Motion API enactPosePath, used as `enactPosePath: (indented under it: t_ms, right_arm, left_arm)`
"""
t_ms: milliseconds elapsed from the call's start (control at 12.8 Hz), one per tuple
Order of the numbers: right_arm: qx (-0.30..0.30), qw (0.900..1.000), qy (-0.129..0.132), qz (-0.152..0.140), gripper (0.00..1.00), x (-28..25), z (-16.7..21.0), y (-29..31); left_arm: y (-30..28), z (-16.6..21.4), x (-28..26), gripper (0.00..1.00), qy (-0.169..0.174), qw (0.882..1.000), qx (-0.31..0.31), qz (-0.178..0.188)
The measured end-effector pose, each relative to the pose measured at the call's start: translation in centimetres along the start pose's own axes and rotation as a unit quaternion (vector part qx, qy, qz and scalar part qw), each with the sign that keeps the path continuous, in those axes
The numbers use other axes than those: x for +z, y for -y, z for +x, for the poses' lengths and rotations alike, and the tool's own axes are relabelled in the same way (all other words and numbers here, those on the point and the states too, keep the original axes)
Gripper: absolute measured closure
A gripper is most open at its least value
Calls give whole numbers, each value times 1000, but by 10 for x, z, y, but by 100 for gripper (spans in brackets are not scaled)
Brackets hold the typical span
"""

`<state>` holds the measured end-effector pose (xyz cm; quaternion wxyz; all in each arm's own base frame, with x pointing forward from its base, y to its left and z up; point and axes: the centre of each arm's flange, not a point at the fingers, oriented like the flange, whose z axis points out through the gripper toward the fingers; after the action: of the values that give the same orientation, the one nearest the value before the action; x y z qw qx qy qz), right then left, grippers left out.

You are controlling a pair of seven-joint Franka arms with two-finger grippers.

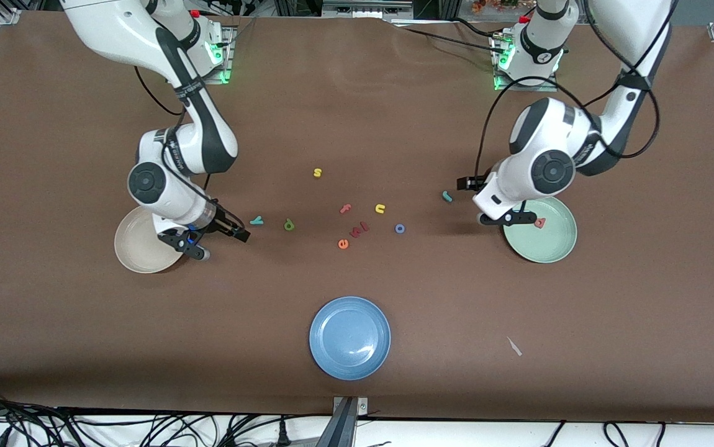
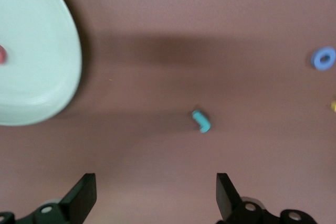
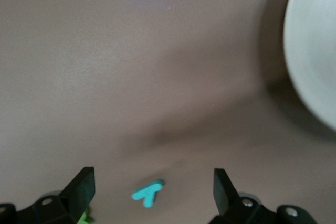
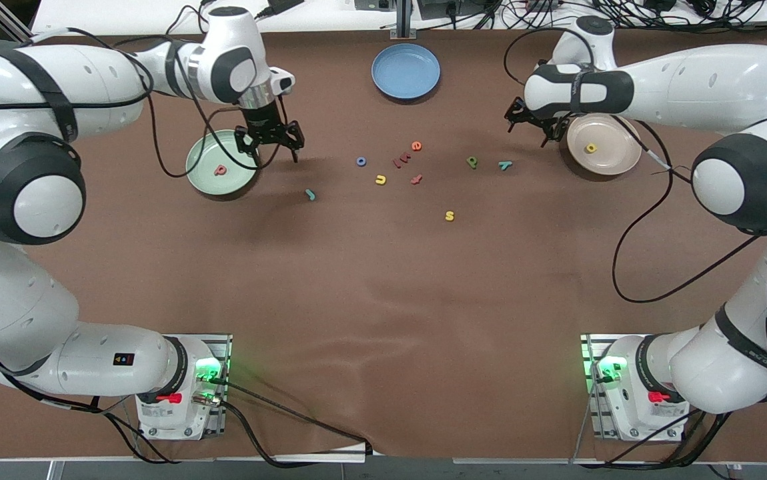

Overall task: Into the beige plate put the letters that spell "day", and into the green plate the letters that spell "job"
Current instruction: 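Grasp the cyan j with the left gripper while the right gripper grasps green p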

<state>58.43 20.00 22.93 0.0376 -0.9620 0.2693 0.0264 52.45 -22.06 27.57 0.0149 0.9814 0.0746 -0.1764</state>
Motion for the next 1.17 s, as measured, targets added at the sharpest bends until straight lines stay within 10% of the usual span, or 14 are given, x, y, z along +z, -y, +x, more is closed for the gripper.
enactPosePath:
  t_ms: [545, 935, 1168]
  right_arm:
    - [116, 993, -14, 13, 0, 14, -31, 45]
    - [132, 991, -18, 20, 0, 26, -57, 88]
    - [131, 991, -15, 10, 0, 42, -63, 92]
  left_arm:
    - [-53, 4, 71, 0, -21, 977, -208, -30]
    - [-59, -6, 106, 1, -18, 972, -233, -21]
    - [-59, -8, 111, 33, -17, 971, -240, -16]
